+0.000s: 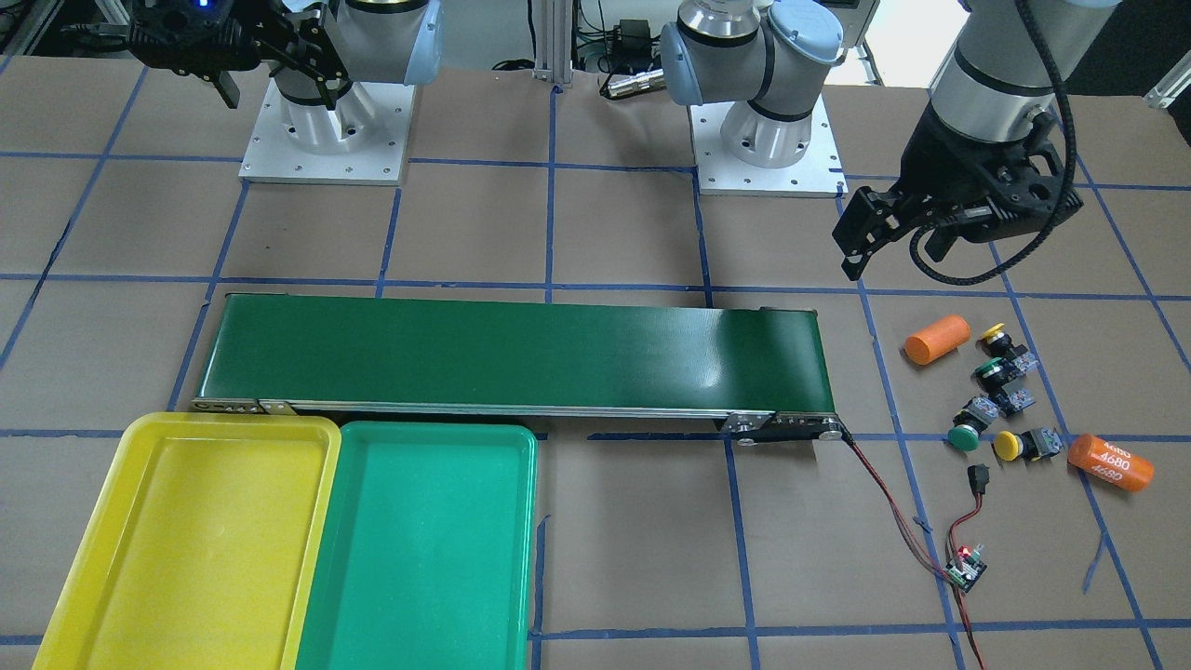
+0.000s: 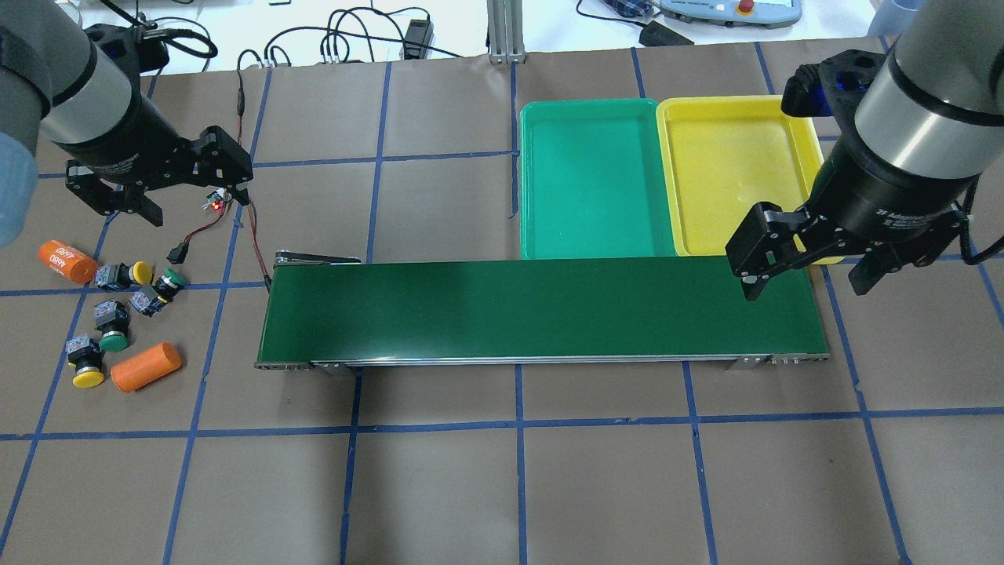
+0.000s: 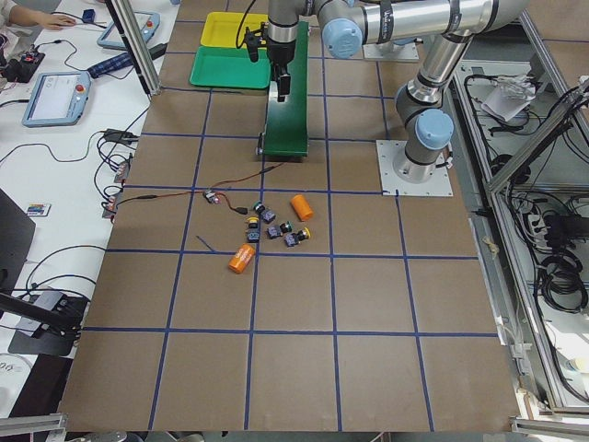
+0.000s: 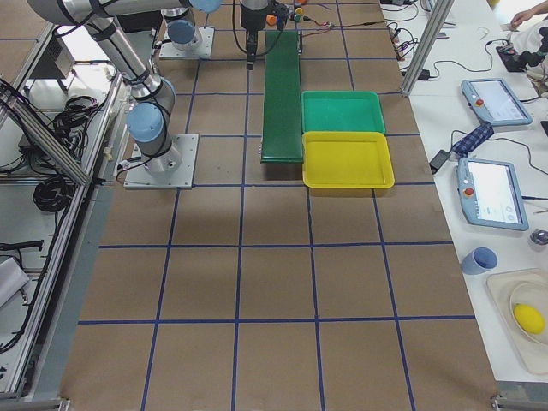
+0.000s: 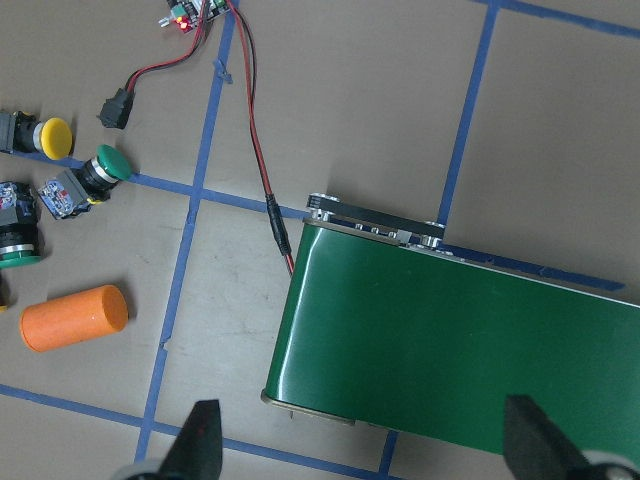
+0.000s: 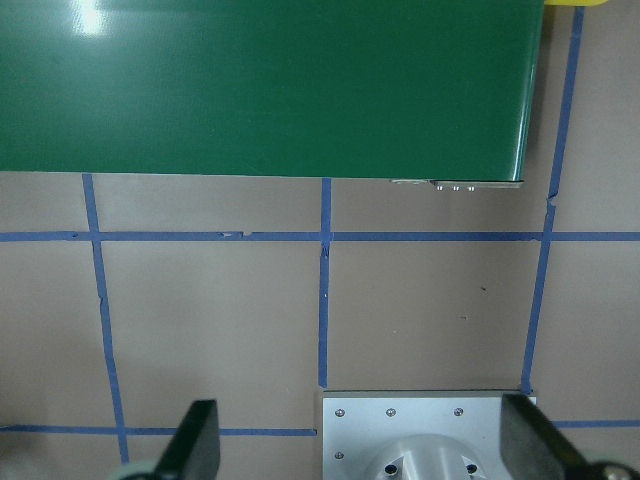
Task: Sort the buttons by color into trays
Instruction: 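Move the left gripper down to the pile of buttons and cylinders, then grasp the orange cylinder with the left gripper and lift it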
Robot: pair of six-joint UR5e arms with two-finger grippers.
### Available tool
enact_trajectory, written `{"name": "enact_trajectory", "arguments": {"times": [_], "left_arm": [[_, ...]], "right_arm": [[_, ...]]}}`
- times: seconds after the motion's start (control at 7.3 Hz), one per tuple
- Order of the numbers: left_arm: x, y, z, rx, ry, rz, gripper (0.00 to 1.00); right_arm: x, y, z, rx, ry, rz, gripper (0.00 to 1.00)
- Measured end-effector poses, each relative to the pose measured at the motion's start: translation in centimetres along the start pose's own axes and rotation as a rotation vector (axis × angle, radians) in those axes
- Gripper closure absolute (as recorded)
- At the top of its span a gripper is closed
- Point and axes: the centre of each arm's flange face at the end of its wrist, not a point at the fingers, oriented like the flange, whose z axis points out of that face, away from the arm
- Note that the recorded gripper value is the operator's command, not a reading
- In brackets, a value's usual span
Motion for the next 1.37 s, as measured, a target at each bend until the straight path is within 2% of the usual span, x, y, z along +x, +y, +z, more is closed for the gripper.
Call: {"name": "enact_trajectory", "arguments": {"times": [0.41, 0.69, 0.82, 0.96, 1.23, 1.37], "left_arm": [[-8.0, -3.5, 3.6, -0.061, -0.010, -0.089, 0.00], [-13.6, -5.1, 9.1, -0.132, -0.007, -0.122, 0.00], [-15.8, -4.8, 12.3, -0.169, 0.005, -0.054, 0.00], [-17.5, -3.9, 15.2, -0.195, 0.002, 0.077, 0.00], [-19.5, -0.9, 20.6, -0.233, -0.057, 0.421, 0.00], [-20.2, 0.7, 22.6, -0.254, -0.069, 0.550, 0.00]], "right_arm": [[0.0, 0.3, 0.0, -0.002, 0.000, 0.000, 0.00], [-0.1, 0.3, -0.1, 0.002, -0.010, 0.000, 0.00], [-0.1, 0.2, -0.1, 0.005, -0.011, 0.000, 0.00], [-0.1, 0.2, -0.1, 0.006, -0.010, 0.000, 0.00], [-0.1, 0.3, -0.2, 0.007, -0.009, -0.001, 0.00], [-0.1, 0.3, -0.2, 0.007, -0.010, 0.000, 0.00]]}}
